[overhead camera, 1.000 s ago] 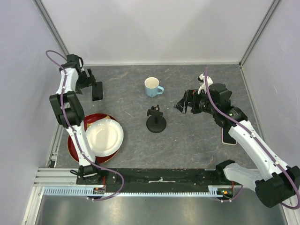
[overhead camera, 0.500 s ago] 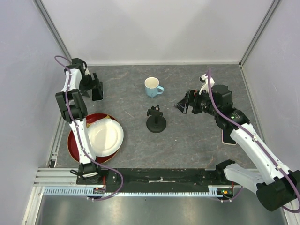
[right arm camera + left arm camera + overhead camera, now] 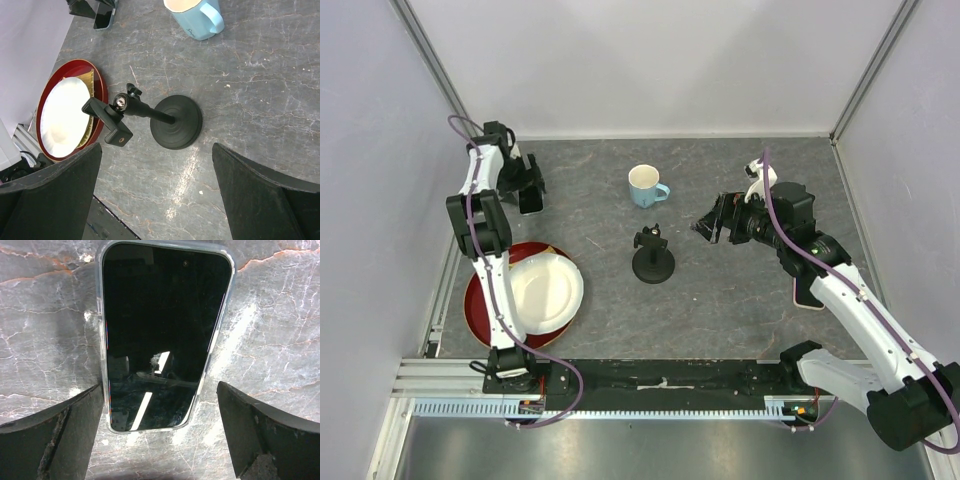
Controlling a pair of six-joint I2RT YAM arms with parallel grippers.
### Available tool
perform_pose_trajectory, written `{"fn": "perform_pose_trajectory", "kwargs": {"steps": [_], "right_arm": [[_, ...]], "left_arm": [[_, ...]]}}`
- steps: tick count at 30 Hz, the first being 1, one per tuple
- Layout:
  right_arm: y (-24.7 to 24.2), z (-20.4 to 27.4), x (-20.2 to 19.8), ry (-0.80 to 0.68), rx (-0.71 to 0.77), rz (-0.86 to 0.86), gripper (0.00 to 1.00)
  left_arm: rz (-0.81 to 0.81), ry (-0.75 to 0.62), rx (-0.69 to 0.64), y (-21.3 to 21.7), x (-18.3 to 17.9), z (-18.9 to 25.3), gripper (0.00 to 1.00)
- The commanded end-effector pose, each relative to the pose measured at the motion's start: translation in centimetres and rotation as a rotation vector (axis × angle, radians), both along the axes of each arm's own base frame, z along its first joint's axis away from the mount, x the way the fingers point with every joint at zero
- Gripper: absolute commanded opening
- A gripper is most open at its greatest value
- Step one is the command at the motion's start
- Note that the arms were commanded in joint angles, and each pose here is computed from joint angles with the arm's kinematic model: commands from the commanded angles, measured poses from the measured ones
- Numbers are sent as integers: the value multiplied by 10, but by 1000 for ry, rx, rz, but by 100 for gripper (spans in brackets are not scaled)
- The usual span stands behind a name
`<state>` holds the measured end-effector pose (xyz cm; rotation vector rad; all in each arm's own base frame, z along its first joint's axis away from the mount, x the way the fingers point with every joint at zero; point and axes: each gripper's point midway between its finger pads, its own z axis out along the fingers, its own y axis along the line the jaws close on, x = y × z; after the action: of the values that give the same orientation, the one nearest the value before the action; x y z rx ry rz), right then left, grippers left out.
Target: Place the phone on the phone stand
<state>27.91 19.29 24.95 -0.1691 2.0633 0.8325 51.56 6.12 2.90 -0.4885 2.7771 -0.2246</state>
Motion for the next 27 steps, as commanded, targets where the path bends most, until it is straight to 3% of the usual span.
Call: {"fn": "perform_pose_trajectory", "kwargs": {"steps": [1, 5, 8, 19, 22, 24, 25, 26, 27], "right_arm": [[2, 12, 3, -43, 31, -2, 98], [2, 10, 4, -41, 29, -1, 98], [2, 8, 4, -37, 25, -1, 98], [4, 10, 4, -39, 28, 7, 98], [4, 11, 5, -39, 28, 7, 98], [4, 11, 5, -38, 31, 9, 98], [5, 11, 5, -36, 31, 12, 98], [6, 11, 5, -33, 30, 13, 98], [5, 10, 5, -27, 28, 13, 98]], "left_arm": [[-24, 1, 67, -3, 11, -8, 100], [-32, 58, 232, 7, 5, -18, 100], [-38, 92, 280, 8, 0, -26, 99], [-45, 140, 302, 9, -7, -37, 77], [-53, 167, 316, 11, -11, -42, 62], [-57, 173, 327, 12, -13, -40, 39], [-50, 162, 329, 13, -12, -33, 16], [-43, 154, 327, 13, -11, -29, 2], [-39, 142, 323, 12, -10, -24, 2]]}}
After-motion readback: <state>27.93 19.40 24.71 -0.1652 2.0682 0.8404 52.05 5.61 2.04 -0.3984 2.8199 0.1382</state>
